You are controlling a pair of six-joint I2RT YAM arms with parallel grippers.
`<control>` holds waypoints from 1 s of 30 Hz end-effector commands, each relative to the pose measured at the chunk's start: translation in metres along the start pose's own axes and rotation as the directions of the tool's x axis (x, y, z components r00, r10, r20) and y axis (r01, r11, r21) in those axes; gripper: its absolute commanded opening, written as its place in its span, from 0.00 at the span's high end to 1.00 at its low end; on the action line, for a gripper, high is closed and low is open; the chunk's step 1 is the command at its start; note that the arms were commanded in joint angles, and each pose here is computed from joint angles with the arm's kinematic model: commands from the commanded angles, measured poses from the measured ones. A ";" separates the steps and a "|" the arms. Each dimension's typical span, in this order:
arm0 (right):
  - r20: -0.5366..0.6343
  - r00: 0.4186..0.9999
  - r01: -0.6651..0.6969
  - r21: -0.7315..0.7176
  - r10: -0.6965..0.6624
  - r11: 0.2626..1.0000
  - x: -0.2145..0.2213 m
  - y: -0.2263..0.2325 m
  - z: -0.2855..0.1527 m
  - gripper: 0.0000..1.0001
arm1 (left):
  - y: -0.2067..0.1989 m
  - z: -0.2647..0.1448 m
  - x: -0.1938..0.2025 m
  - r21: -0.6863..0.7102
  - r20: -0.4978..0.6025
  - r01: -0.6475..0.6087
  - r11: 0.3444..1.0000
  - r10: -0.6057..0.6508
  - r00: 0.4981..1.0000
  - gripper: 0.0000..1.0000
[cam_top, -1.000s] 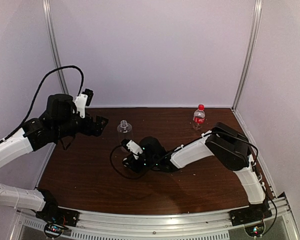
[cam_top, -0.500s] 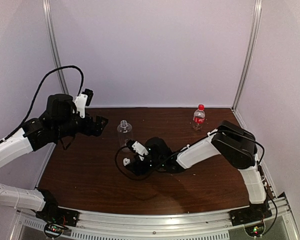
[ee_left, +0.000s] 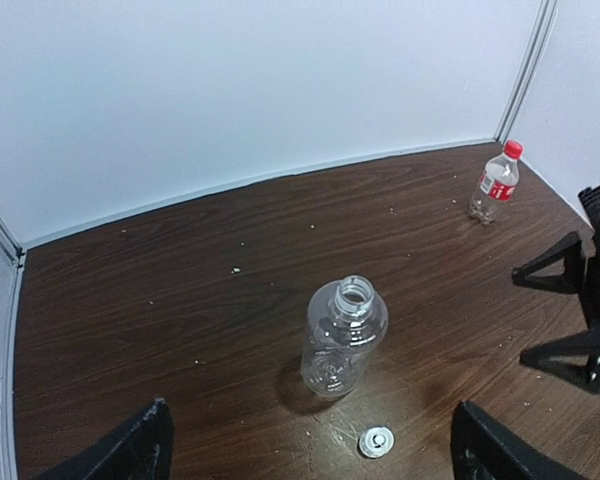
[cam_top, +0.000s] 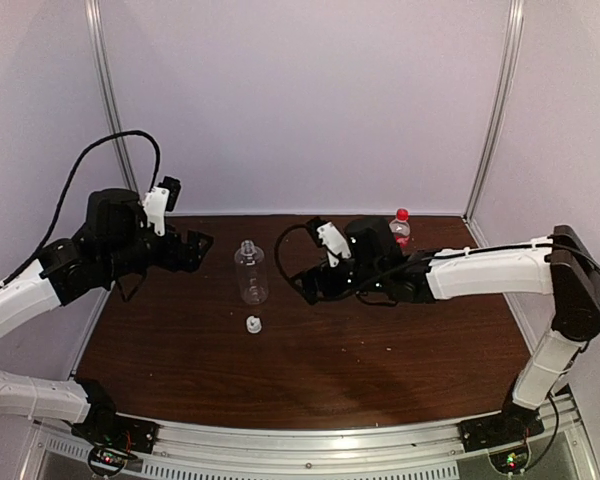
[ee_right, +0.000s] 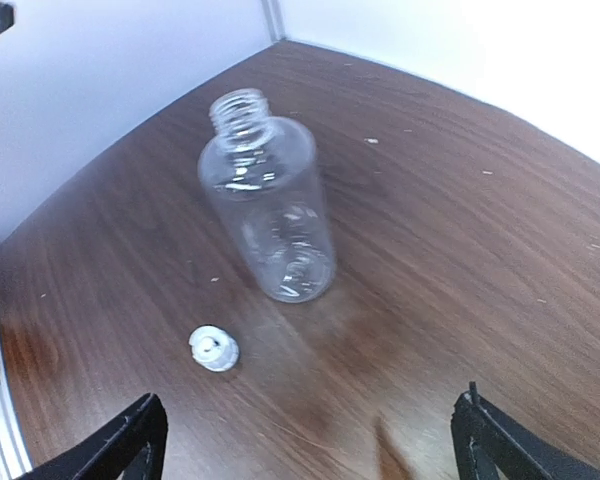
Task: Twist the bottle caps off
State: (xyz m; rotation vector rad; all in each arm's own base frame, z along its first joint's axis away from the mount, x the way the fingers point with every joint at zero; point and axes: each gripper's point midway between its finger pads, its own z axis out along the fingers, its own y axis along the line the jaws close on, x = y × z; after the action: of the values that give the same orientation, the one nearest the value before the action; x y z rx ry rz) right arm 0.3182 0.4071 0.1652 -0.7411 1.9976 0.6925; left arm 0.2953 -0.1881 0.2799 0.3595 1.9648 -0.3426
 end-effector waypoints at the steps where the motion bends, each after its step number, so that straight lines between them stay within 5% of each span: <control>1: -0.050 0.998 -0.031 0.274 0.046 0.961 -0.014 -0.062 -0.049 0.00 | -0.003 -0.002 -0.002 0.024 0.004 0.041 0.999 -0.041 0.999 0.02; 14: -0.002 0.985 -0.142 0.565 0.173 0.813 -0.068 -0.213 -0.124 0.00 | -0.024 0.002 0.001 0.137 -0.027 0.021 0.990 -0.017 0.999 0.02; 30: -0.055 0.955 -0.198 0.611 0.291 0.766 -0.057 -0.310 -0.087 0.09 | -0.029 0.000 -0.003 0.161 -0.018 0.020 0.987 -0.017 1.000 0.02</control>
State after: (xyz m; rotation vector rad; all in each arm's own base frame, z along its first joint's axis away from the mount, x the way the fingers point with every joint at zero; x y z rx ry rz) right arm 0.5111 0.1564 0.1983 -0.1391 2.2802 0.1007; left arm 0.2826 -0.2113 0.2666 0.4547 2.0169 -0.4867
